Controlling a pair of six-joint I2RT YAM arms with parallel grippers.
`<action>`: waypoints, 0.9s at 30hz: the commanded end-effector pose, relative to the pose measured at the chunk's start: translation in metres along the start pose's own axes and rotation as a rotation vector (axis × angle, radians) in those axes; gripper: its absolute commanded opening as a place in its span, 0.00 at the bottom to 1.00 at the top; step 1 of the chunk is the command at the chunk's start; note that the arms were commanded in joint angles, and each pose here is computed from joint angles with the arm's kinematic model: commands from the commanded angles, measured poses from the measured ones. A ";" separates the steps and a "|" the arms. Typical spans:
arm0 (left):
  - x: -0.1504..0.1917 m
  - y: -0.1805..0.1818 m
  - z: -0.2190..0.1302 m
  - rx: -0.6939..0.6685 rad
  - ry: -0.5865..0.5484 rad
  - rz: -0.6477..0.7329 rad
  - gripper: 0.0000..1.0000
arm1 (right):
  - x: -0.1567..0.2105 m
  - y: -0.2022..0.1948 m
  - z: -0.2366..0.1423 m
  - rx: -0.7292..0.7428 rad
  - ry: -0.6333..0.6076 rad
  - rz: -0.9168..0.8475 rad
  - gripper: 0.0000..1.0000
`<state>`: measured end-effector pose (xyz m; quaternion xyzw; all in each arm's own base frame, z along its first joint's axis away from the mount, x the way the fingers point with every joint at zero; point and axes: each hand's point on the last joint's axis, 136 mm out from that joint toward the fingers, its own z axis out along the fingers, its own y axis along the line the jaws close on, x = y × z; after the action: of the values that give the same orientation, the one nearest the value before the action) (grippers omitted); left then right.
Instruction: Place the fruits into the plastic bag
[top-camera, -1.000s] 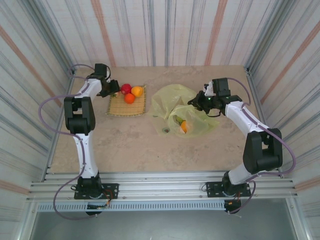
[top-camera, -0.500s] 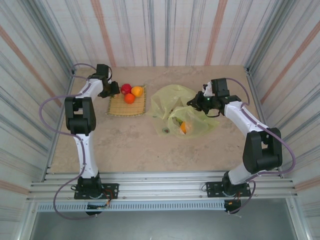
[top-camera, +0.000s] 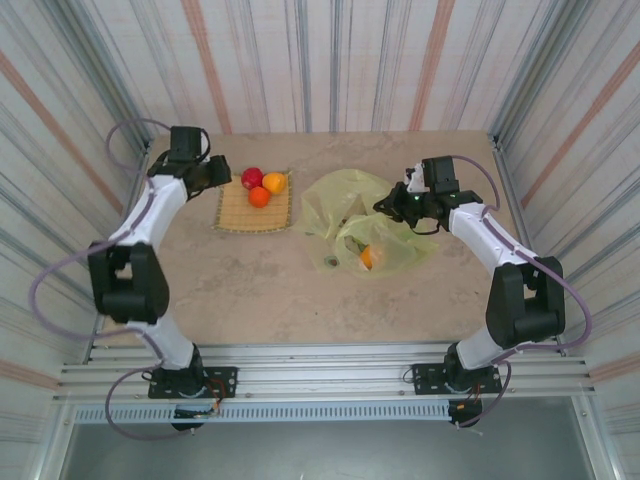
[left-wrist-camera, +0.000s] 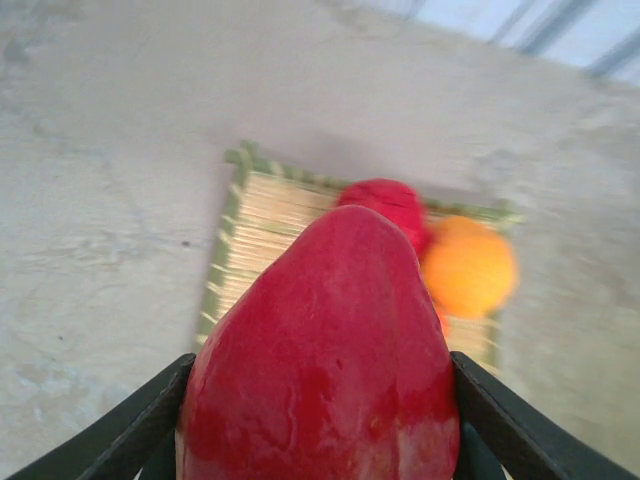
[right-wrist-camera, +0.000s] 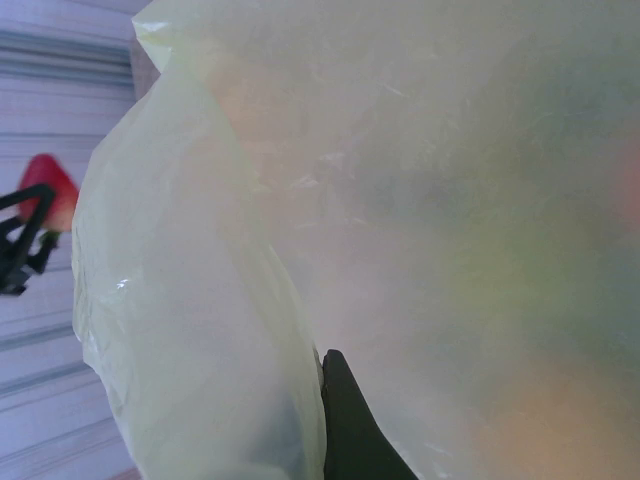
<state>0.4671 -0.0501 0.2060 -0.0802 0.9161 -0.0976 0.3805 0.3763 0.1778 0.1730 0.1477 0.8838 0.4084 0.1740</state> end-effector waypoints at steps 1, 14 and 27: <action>0.023 -0.036 -0.032 0.143 -0.013 0.006 0.58 | 0.004 0.008 -0.005 -0.010 -0.001 -0.012 0.00; 0.176 -0.172 -0.115 0.589 0.071 0.304 0.57 | -0.003 0.012 -0.002 -0.015 -0.001 -0.019 0.00; 0.213 -0.254 -0.048 0.620 0.182 0.410 0.57 | -0.003 0.019 0.001 -0.036 0.003 -0.019 0.00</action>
<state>0.2827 -0.3213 0.1377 0.2346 0.8850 -0.2887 0.2800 0.3774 0.1836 0.1788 0.1393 0.8826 0.4124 0.1775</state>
